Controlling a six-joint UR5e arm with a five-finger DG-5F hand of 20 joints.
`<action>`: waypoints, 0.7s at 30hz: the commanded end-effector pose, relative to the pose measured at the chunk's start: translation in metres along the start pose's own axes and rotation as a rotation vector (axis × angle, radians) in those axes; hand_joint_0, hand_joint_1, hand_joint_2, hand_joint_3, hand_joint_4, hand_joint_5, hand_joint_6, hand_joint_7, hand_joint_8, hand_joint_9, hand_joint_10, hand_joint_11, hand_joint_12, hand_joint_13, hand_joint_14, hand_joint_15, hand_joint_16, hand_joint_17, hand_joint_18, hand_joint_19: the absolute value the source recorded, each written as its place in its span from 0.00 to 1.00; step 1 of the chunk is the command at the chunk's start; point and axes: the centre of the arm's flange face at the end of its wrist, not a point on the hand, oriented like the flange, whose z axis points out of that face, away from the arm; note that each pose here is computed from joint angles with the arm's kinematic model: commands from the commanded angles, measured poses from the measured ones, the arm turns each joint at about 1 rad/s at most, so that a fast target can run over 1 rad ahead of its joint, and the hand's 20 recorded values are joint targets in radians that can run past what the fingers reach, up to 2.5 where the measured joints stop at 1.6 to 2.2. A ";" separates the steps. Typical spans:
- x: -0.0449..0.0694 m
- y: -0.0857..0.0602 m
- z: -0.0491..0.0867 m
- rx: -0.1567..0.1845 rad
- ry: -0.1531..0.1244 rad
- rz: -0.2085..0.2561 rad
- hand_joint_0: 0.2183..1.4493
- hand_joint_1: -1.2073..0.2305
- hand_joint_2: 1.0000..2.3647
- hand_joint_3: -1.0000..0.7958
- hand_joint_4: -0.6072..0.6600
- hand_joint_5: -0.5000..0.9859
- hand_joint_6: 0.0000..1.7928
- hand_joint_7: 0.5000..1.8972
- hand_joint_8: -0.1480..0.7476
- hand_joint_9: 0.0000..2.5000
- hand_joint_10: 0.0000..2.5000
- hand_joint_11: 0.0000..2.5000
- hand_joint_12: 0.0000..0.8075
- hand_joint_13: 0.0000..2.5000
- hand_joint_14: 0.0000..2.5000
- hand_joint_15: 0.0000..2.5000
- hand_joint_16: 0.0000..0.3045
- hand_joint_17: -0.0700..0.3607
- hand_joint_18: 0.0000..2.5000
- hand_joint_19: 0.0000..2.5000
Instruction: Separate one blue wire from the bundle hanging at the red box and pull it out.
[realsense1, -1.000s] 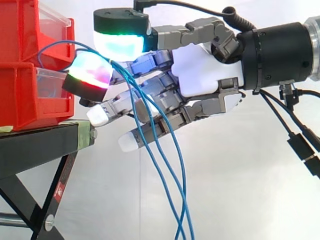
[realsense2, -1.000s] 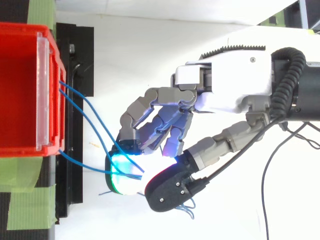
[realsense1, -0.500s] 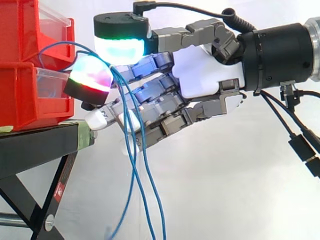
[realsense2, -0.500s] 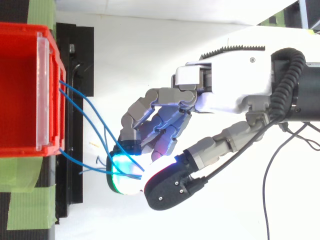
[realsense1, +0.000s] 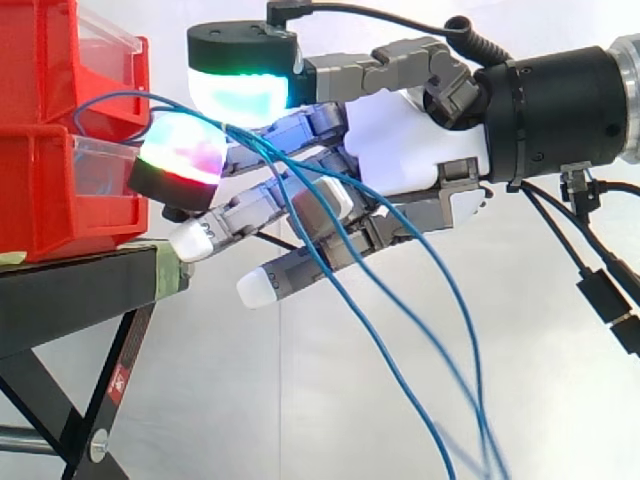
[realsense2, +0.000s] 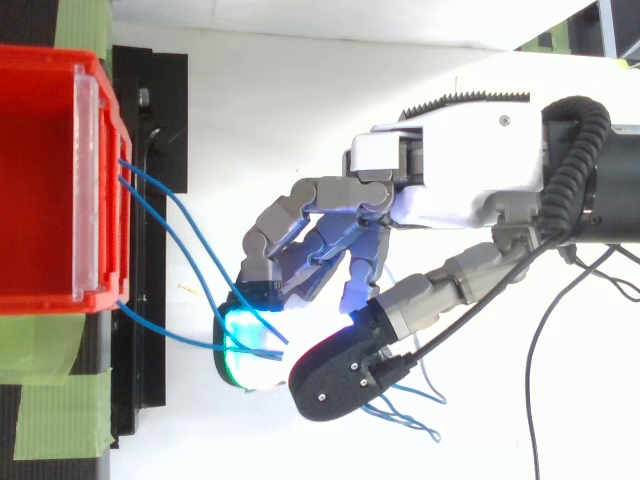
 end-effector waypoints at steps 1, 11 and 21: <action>0.000 0.000 0.000 0.001 0.000 0.000 0.33 0.37 0.01 0.48 0.61 0.21 0.49 0.21 0.56 0.26 0.01 0.19 0.63 0.57 0.01 0.35 0.19 0.46 0.28 0.13; 0.000 0.000 0.000 0.001 0.000 0.000 0.33 0.36 0.01 0.49 0.61 0.21 0.48 0.21 0.55 0.23 0.00 0.15 0.74 0.31 0.00 0.07 0.20 0.49 0.27 0.09; 0.000 0.000 0.000 -0.001 0.000 -0.003 0.33 0.37 0.01 0.49 0.62 0.21 0.49 0.21 0.56 0.22 0.00 0.12 0.70 0.45 0.00 0.08 0.21 0.49 0.26 0.06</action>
